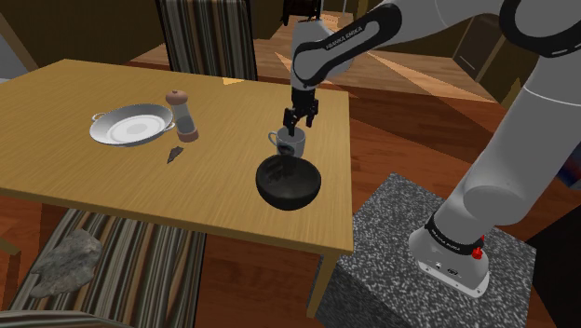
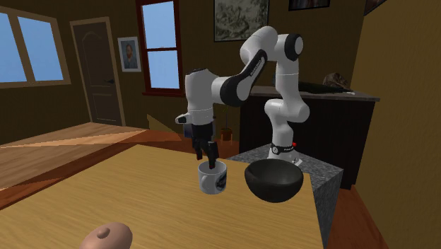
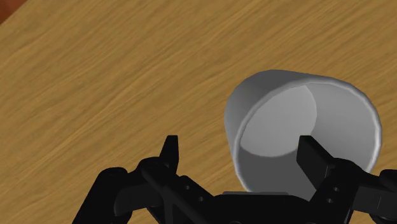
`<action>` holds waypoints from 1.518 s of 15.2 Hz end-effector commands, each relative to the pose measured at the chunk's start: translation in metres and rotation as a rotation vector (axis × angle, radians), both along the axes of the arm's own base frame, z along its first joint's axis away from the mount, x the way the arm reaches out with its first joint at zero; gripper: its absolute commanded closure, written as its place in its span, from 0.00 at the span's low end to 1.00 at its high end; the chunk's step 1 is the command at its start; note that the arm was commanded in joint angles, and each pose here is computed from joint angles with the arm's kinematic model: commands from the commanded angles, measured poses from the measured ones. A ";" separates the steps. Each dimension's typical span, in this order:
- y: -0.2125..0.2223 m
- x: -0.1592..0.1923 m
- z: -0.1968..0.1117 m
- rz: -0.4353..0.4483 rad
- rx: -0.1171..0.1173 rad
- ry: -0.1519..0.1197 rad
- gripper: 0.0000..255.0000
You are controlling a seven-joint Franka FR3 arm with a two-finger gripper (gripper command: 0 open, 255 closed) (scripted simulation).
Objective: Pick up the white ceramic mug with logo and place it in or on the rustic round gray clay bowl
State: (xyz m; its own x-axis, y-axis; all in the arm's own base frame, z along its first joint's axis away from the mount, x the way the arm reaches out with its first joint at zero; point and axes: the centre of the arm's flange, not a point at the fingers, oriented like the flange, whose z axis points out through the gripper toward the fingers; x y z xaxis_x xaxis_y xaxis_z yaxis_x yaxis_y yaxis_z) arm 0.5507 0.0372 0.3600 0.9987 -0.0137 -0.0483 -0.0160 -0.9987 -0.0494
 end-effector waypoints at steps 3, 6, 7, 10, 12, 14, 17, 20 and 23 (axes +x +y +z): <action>0.000 -0.001 -0.021 0.000 0.000 0.000 0.00; 0.000 -0.001 -0.024 0.000 0.000 0.000 0.00; 0.000 -0.001 -0.024 0.000 0.000 0.000 0.00; 0.000 -0.001 -0.024 0.000 0.000 0.000 0.00; 0.000 -0.001 -0.024 0.000 0.000 0.000 0.00; 0.000 -0.001 -0.024 0.000 0.000 0.000 1.00; 0.000 -0.001 -0.024 0.000 0.000 0.000 1.00; 0.000 -0.001 -0.024 0.000 0.000 0.000 1.00; 0.000 -0.001 -0.018 0.000 0.000 0.000 1.00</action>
